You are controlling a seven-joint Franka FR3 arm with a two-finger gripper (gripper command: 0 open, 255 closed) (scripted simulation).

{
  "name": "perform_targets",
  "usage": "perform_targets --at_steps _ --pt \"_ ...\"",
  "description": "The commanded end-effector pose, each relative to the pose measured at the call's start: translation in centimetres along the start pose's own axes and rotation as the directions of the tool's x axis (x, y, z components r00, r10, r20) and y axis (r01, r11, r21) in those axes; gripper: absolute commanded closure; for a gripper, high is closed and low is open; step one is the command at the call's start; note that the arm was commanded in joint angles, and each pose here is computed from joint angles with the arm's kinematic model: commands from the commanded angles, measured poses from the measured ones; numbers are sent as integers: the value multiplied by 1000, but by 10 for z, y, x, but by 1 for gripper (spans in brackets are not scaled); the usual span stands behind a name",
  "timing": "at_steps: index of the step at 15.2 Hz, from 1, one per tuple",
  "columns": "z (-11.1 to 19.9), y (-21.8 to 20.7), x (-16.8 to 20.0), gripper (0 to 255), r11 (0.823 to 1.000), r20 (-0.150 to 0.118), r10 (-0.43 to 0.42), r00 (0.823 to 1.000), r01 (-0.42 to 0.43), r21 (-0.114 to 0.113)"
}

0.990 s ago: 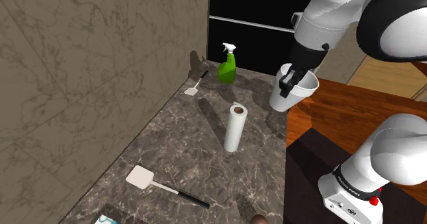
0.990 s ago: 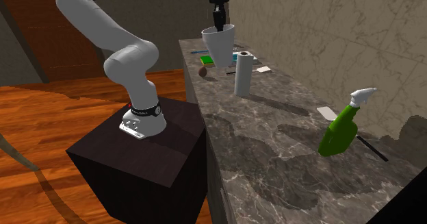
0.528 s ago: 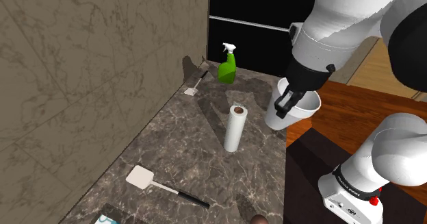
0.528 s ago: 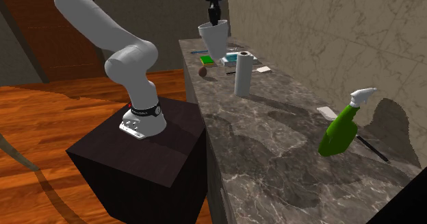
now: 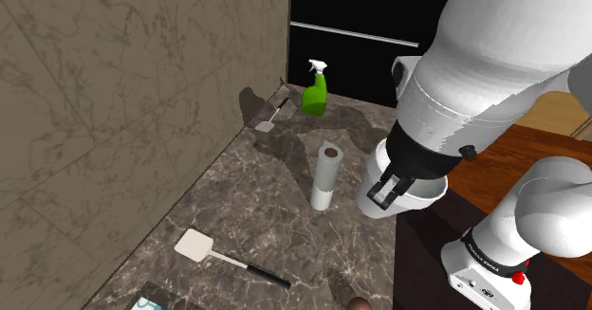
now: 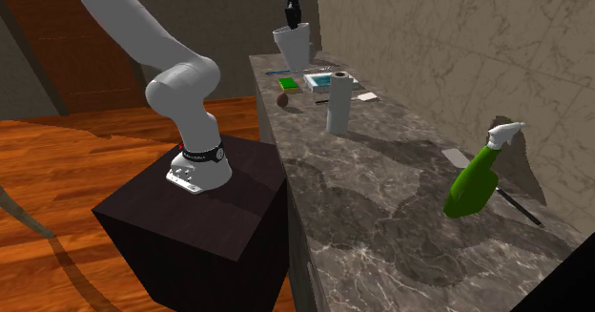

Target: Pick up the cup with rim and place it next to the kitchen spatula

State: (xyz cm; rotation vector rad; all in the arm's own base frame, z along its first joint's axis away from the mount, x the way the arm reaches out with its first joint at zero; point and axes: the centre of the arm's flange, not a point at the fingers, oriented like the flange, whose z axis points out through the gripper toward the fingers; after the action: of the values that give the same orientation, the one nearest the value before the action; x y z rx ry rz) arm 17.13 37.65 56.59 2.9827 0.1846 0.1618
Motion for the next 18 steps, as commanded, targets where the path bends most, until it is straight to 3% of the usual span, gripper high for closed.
perform_targets --at_steps 1,12,18 --pt "-7 -24 -10 255 1000 0 1 1000 -1 1" --pt "-35 -164 -68 255 1000 0 1 1000 -1 1" --pt "-4 -169 -71 255 1000 0 1 1000 -1 1"
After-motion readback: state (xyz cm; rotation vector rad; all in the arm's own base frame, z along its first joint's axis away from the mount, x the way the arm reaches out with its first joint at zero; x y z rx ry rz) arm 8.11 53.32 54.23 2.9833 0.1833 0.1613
